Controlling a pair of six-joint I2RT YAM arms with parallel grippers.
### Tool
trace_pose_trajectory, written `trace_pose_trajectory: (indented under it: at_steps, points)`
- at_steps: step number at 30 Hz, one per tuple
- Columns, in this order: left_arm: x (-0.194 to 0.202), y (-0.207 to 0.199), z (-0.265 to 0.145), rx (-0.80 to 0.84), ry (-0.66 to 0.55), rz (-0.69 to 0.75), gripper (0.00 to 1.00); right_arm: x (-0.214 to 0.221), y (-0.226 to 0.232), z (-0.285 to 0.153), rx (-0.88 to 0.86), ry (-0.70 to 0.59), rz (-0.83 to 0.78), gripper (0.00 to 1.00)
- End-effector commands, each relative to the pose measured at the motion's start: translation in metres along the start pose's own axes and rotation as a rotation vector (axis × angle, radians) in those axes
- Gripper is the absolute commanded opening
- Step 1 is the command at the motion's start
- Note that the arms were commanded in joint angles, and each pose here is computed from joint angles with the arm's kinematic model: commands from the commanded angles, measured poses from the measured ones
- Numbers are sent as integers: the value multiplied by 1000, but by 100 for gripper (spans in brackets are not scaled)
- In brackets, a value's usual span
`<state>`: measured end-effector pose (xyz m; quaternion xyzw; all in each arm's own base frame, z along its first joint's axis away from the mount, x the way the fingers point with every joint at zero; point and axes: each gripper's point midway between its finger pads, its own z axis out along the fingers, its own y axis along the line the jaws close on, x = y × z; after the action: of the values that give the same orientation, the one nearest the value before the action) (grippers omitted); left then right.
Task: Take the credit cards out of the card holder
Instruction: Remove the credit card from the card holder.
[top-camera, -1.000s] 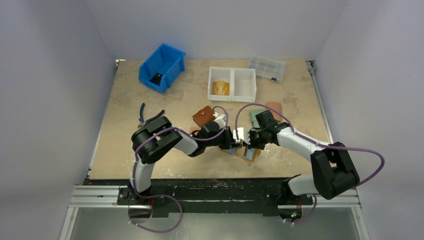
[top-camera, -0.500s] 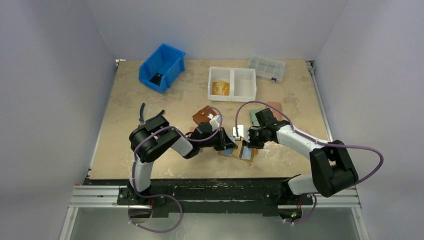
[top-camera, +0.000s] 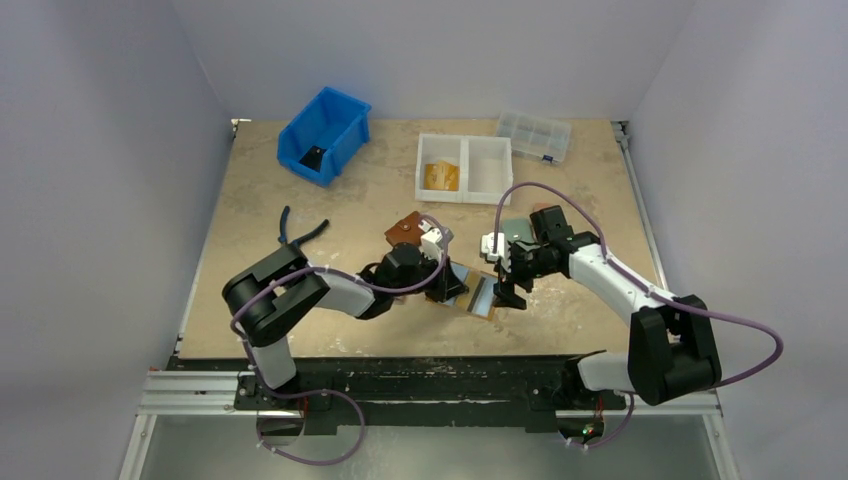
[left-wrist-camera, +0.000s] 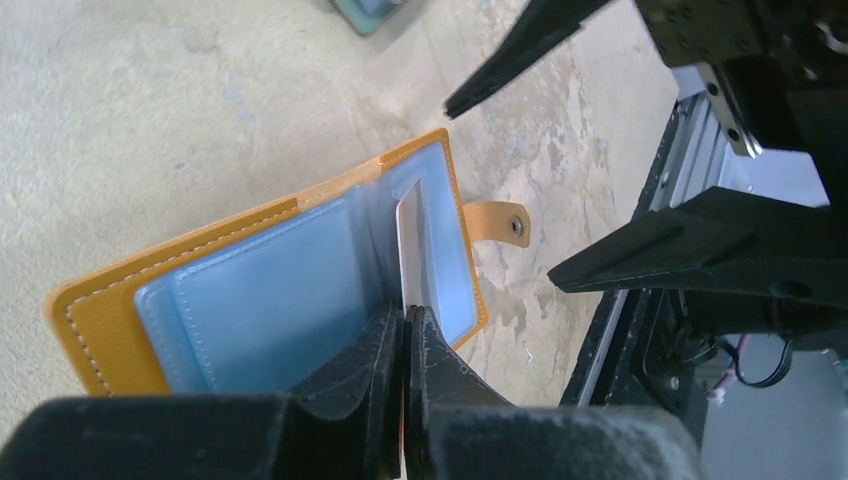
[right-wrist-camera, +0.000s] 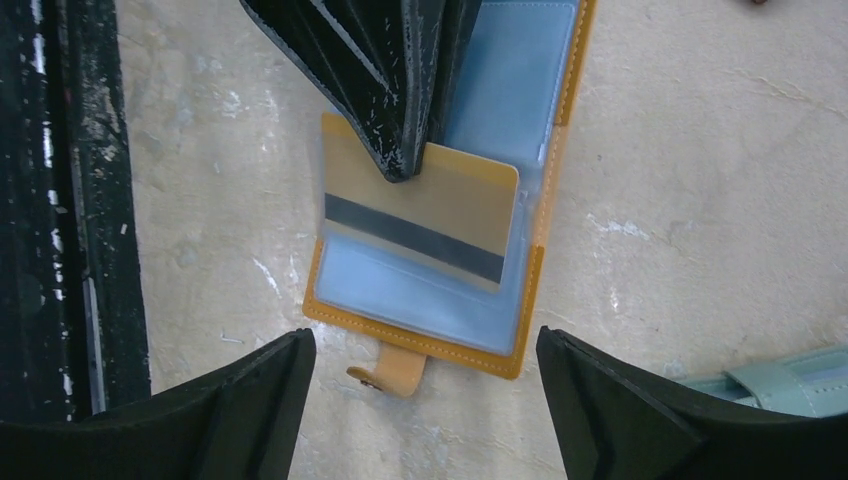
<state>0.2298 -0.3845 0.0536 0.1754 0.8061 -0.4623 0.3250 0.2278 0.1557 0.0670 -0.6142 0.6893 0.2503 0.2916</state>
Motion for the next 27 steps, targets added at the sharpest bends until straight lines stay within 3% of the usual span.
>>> trace_pose_trajectory:
  at_steps: [1,9,16,23,27]
  points:
    - [-15,-20,-10,36,-58,263,0,-21,3,-6,-27,-69,2,93]
    - [-20,-50,-26,104,-99,458,0,-33,0,-13,-7,-103,1,97]
    - [-22,-65,-31,140,-120,515,0,-37,11,-14,-64,-138,8,94]
    - [-28,-74,-40,163,-157,564,0,-34,33,-10,-215,-147,2,61]
    - [-27,-77,-46,177,-173,588,0,-36,33,-11,-215,-156,-11,42]
